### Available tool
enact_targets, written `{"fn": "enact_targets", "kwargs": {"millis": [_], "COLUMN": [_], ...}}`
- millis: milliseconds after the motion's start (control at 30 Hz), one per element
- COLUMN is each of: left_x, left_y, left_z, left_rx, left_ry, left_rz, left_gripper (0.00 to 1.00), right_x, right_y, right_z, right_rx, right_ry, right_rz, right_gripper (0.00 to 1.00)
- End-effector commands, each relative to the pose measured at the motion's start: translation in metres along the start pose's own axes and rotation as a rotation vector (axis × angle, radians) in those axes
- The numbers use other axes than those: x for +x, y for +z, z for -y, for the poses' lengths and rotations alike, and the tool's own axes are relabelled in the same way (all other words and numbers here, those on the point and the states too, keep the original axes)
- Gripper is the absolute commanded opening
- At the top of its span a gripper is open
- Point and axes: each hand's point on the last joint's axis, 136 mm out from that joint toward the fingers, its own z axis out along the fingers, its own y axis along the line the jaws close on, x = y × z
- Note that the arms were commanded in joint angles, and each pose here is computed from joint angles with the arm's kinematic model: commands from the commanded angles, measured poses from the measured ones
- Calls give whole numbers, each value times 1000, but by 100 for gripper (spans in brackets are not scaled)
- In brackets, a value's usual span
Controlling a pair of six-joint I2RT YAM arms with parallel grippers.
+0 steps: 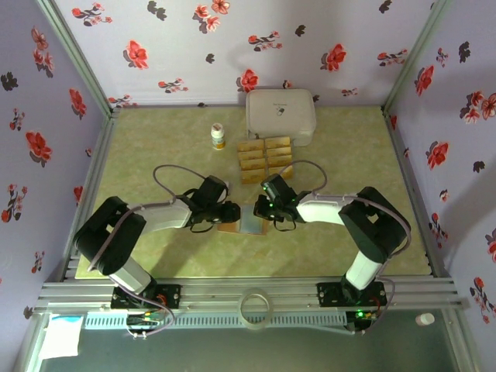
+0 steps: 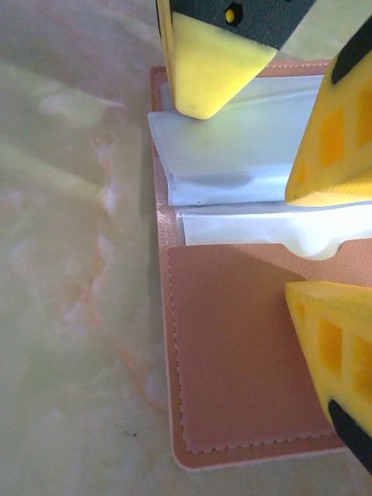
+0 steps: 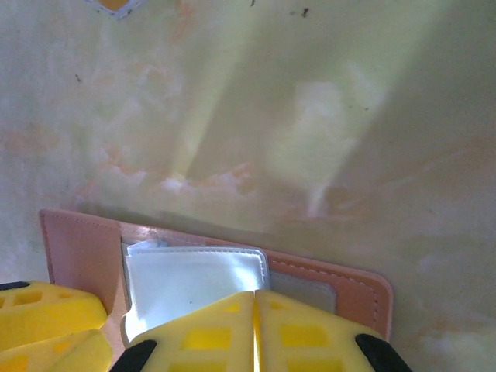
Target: Put the credit cards into the card holder
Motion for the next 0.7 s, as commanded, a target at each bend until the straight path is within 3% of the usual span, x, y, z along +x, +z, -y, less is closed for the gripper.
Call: {"fn": "enact_targets", "kwargs": {"millis": [0, 300, 667], "left_x": [1, -20, -22], "left_y": [2, -19, -31], "left_z": [-8, 13, 20], "left_rx": [-34, 9, 24], "left_ry": [26, 54, 59], "left_rz": [15, 76, 81], "left_gripper": [33, 38, 34], "right_x": [14, -7, -22], "right_y": [7, -14, -24], "right_z": [22, -8, -25], "right_rx": [62, 28, 33], "right_ry": [35, -23, -66], "right_rz": [-47, -11, 9], "right_gripper": [8, 11, 21]}}
